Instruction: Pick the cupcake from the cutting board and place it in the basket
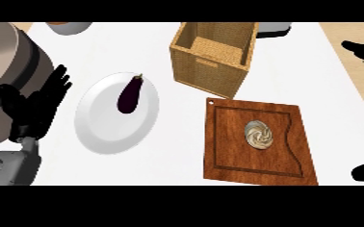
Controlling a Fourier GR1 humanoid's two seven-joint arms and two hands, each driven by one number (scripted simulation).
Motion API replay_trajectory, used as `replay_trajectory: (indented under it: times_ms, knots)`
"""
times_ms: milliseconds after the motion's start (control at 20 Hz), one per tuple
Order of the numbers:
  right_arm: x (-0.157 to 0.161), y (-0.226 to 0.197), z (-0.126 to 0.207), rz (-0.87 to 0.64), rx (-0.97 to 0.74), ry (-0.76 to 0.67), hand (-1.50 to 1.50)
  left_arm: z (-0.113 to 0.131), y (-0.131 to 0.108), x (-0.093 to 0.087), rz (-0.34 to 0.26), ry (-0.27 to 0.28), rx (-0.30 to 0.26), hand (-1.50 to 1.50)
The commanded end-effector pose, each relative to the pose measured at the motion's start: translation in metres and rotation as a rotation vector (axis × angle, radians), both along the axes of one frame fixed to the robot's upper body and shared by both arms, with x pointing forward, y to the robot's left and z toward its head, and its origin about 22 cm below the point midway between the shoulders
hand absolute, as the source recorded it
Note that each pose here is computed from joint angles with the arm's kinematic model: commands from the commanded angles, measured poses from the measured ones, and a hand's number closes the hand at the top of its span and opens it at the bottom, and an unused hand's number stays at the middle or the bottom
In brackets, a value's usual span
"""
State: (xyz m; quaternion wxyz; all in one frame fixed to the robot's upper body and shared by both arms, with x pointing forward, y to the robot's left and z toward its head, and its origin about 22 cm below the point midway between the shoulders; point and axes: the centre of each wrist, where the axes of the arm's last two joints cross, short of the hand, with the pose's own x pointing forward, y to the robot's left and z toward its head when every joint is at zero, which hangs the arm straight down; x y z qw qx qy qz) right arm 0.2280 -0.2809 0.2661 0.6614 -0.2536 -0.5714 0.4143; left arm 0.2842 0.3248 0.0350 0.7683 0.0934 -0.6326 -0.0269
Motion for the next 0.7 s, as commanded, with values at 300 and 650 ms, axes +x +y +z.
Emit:
replay_trajectory:
  times_ms: [300, 650]
  knots:
    - [-0.035, -0.002, -0.077, -0.050, 0.054, -0.043, -1.50, 0.015, 0.000, 0.009, -0.008, -0.005, 0.007, 0.00]
    - [-0.011, -0.014, -0.141, -0.083, 0.088, -0.115, -1.50, 0.012, 0.010, 0.001, 0.003, -0.009, 0.004, 0.00]
